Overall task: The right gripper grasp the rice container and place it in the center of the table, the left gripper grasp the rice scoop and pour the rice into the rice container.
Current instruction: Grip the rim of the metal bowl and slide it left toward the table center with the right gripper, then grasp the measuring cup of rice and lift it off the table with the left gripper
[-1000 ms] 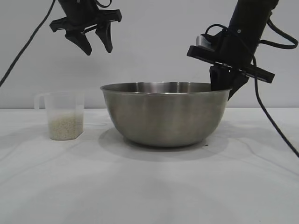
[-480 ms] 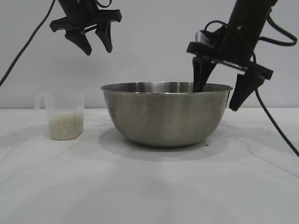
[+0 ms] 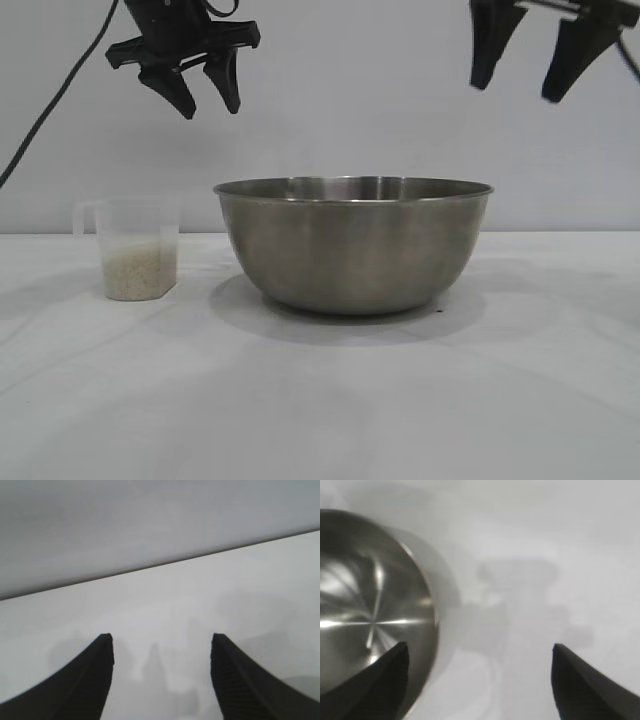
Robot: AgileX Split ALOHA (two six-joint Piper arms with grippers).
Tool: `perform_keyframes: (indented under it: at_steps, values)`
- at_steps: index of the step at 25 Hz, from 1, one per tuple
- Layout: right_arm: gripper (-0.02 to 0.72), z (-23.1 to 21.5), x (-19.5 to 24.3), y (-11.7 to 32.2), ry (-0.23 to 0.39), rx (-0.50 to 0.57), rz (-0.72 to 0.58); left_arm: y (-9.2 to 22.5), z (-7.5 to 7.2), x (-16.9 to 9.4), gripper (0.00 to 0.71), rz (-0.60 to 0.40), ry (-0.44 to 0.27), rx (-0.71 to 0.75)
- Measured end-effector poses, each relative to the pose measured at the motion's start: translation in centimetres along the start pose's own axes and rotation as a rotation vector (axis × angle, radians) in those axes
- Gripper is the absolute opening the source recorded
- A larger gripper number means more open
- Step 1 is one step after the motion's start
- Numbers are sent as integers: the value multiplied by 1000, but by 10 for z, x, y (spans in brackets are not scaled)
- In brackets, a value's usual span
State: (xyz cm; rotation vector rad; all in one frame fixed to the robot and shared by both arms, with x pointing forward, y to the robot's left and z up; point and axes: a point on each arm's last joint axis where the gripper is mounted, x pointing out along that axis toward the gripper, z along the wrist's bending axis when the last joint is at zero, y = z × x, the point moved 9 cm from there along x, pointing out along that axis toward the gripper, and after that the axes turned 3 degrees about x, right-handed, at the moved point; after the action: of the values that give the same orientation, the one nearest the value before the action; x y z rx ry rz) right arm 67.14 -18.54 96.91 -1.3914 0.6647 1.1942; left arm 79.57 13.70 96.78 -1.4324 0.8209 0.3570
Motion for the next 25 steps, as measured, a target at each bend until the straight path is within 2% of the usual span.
perform_keyframes:
  at_steps: [4,7,11,15,20,25]
  values:
    - [543,-10,24,35,26,32,-4,-1,1,-1,413,-1,-3,5]
    - [543,-15,24,63,63,35,-84,-1,1,-2,413,-3,-7,11]
    - [543,-15,-17,84,115,2,-287,-2,1,-3,413,-6,-9,13]
    - [543,-5,-76,108,126,-20,-453,-2,1,-3,413,-6,-9,13]
    - [543,12,-136,160,111,-50,-523,-2,1,-3,413,-6,-9,13]
    - [543,19,-153,221,114,-79,-535,-2,1,-3,413,-6,-9,13]
